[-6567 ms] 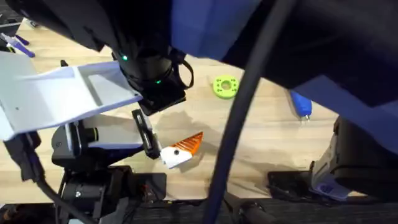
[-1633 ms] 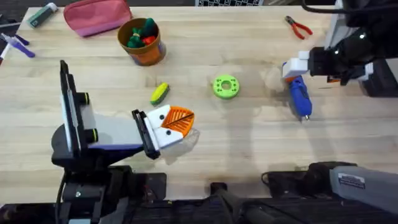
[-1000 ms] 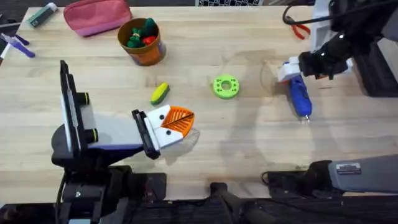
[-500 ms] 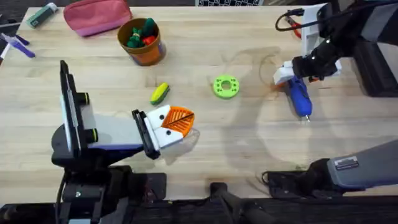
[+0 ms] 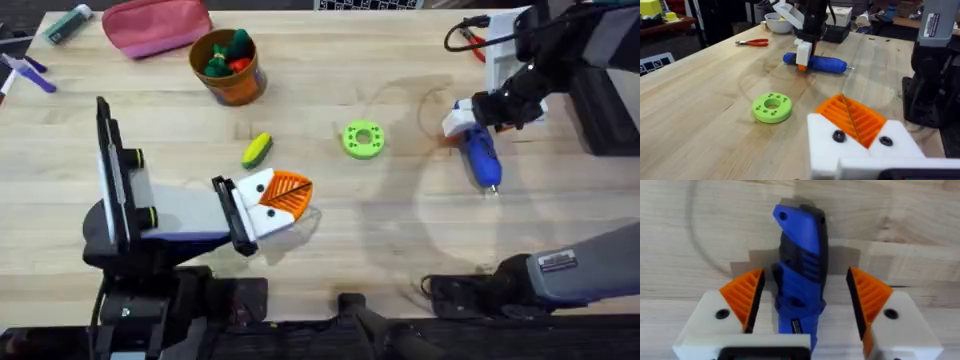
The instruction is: Pick up the gripper from the table and insert it into the empty holder that is missing its gripper. Then pick up a screw, insert it into the mounting hole, and use the screwdriver to tighten it. Finally, clean up the table by picking up the vegetable and placing it into the bucket.
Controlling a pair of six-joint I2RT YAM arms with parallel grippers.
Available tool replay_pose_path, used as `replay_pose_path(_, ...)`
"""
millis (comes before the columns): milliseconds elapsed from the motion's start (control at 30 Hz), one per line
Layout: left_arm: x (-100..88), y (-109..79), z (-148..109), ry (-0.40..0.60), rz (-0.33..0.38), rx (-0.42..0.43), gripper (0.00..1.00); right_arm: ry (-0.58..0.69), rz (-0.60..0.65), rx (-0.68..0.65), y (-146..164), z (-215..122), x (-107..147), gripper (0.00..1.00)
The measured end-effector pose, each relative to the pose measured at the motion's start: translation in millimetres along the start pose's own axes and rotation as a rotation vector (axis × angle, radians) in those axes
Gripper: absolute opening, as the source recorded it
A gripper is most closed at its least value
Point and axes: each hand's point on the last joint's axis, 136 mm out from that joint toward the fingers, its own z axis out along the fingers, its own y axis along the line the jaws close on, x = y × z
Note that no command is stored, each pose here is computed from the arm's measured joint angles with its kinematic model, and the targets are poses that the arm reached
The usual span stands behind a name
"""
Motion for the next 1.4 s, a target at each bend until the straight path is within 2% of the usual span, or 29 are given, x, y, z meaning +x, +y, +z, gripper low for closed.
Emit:
replay_pose_path(267, 0.0, -0.1, 0.0, 0.0, 0.0, 0.0, 0.018, 0.011, -0.001, -0.012, -1.1, 6.2, 0.8, 0.928)
replay_pose_path(467, 0.0, -0.1, 0.0, 0.0, 0.0, 0.0, 0.018, 0.01, 0.0, -0.028, 1.3, 7.6, 0.2, 0.839)
replay_pose_path(633, 0.0, -0.1, 0.0, 0.0, 0.0, 0.0, 0.018, 0.007, -0.003, -0.05, 5.5, 8.6, -0.7, 0.489)
replay_pose_path(700, 0.0, -0.1, 0.0, 0.0, 0.0, 0.0, 0.018, 0.004, -0.009, -0.043, 4.3, 8.8, -1.7, 0.307)
replay_pose_path(767, 0.0, -0.1, 0.0, 0.0, 0.0, 0.0, 0.018, 0.004, -0.012, -0.03, 1.9, 11.1, -2.7, 0.066)
replay_pose_path(800, 0.0, 0.0, 0.0, 0.0, 0.0, 0.0, 0.018, 0.005, -0.009, -0.029, 1.6, 11.8, -2.7, 0.03)
replay_pose_path(1267, 0.0, -0.1, 0.0, 0.0, 0.0, 0.0, 0.018, 0.021, -0.016, -0.033, 4.4, 7.5, -0.1, 0.025)
replay_pose_path(1400, 0.0, 0.0, 0.0, 0.0, 0.0, 0.0, 0.018, -0.038, -0.035, -0.047, 13.8, -18.9, -8.2, 0.025)
